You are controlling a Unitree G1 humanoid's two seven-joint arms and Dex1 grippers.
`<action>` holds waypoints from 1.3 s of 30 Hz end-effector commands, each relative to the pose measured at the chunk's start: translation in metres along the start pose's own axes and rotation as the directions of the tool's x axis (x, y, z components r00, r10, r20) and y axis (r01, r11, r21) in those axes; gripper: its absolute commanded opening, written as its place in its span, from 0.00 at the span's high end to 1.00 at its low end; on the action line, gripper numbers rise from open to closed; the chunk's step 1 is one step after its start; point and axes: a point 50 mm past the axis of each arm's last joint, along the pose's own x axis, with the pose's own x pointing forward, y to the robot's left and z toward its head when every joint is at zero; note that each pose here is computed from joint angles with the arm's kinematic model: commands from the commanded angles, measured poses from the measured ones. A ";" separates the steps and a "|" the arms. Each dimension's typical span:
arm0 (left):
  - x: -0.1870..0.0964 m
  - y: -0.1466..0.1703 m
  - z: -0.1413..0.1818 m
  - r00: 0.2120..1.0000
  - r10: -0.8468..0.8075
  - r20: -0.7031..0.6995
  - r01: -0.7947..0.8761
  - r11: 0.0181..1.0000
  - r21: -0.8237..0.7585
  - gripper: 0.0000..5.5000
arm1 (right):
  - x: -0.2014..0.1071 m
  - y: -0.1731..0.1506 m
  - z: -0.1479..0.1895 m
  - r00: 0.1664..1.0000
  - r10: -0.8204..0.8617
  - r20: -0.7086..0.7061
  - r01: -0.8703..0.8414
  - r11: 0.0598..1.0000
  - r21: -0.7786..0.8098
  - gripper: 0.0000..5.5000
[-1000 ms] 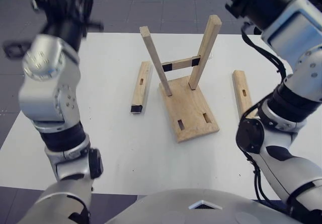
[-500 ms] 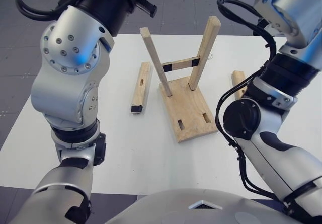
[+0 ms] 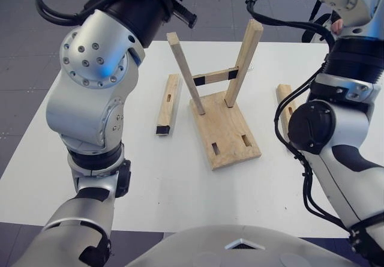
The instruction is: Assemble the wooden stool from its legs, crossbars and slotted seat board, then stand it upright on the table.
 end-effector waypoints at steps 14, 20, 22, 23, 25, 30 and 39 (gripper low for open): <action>-0.016 0.000 0.005 1.000 -0.029 -0.012 0.029 1.000 0.003 0.76 | 0.002 0.009 0.008 0.996 0.054 -0.065 -0.052 0.998 0.041 0.91; -0.016 0.001 0.004 1.000 -0.021 -0.015 0.020 0.998 -0.057 0.64 | -0.001 0.008 0.009 0.998 0.035 -0.044 -0.034 0.999 0.017 0.93; -0.007 -0.003 0.000 0.999 -0.021 -0.029 0.018 0.995 -0.096 0.58 | -0.005 0.006 0.012 1.000 0.001 -0.024 -0.001 1.000 -0.016 0.93; -0.003 -0.004 -0.001 0.999 -0.020 -0.035 0.016 0.994 -0.106 0.58 | -0.007 0.005 0.014 1.000 -0.020 -0.016 0.020 0.999 -0.046 0.93; 0.002 -0.009 0.004 0.999 -0.033 -0.012 0.031 0.989 -0.142 0.58 | -0.015 0.004 0.028 0.989 -0.129 0.072 0.141 0.970 -0.196 0.93; 0.001 -0.004 0.016 0.998 0.062 0.031 -0.056 0.984 -0.168 0.58 | -0.068 0.027 0.063 0.839 -0.354 0.412 0.543 0.529 -0.652 0.93; -0.015 0.026 0.014 0.946 0.323 -0.020 -0.323 0.934 -0.155 0.58 | -0.188 -0.083 -0.051 0.441 -0.795 0.416 0.805 0.146 -0.575 0.93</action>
